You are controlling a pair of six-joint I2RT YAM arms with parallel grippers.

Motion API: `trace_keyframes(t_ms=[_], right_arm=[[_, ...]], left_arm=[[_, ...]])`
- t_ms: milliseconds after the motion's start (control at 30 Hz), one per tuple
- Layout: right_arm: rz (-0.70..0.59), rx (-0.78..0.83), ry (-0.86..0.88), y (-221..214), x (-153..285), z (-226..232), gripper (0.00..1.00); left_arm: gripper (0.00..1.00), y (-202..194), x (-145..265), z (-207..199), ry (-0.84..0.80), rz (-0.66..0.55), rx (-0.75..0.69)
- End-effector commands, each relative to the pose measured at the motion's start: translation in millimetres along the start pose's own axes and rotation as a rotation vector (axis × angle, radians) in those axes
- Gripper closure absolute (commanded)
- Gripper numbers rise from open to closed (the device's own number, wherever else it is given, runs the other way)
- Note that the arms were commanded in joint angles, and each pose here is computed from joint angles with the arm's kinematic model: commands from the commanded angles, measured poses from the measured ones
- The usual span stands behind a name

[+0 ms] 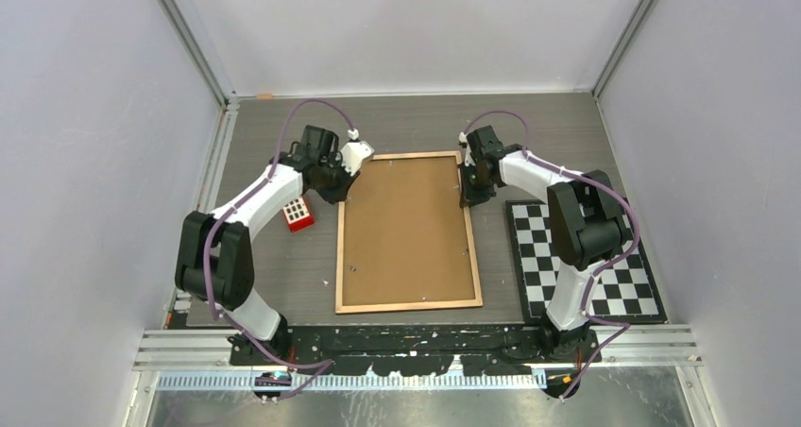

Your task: Take the photo out of the frame

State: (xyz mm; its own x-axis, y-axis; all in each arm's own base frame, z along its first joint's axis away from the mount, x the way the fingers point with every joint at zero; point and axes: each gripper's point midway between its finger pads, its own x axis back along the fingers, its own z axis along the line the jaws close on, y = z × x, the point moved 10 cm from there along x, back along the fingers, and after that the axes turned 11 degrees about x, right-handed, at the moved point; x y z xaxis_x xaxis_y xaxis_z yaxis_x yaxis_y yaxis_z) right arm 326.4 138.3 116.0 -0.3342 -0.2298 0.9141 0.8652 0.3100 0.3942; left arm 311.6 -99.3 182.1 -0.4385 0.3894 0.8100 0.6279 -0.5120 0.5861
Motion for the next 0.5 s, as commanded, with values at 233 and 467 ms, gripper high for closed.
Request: trace_keyframes(t_ms=[233,467], right_arm=[[0.218,0.059,0.035,-42,-12,4,0.99],[0.238,0.092,0.046,-42,-14,5,1.0]], left_arm=[[1.0,16,-7,14,0.089,-0.045,-0.054],[1.0,23,-14,20,0.113,-0.047,-0.102]])
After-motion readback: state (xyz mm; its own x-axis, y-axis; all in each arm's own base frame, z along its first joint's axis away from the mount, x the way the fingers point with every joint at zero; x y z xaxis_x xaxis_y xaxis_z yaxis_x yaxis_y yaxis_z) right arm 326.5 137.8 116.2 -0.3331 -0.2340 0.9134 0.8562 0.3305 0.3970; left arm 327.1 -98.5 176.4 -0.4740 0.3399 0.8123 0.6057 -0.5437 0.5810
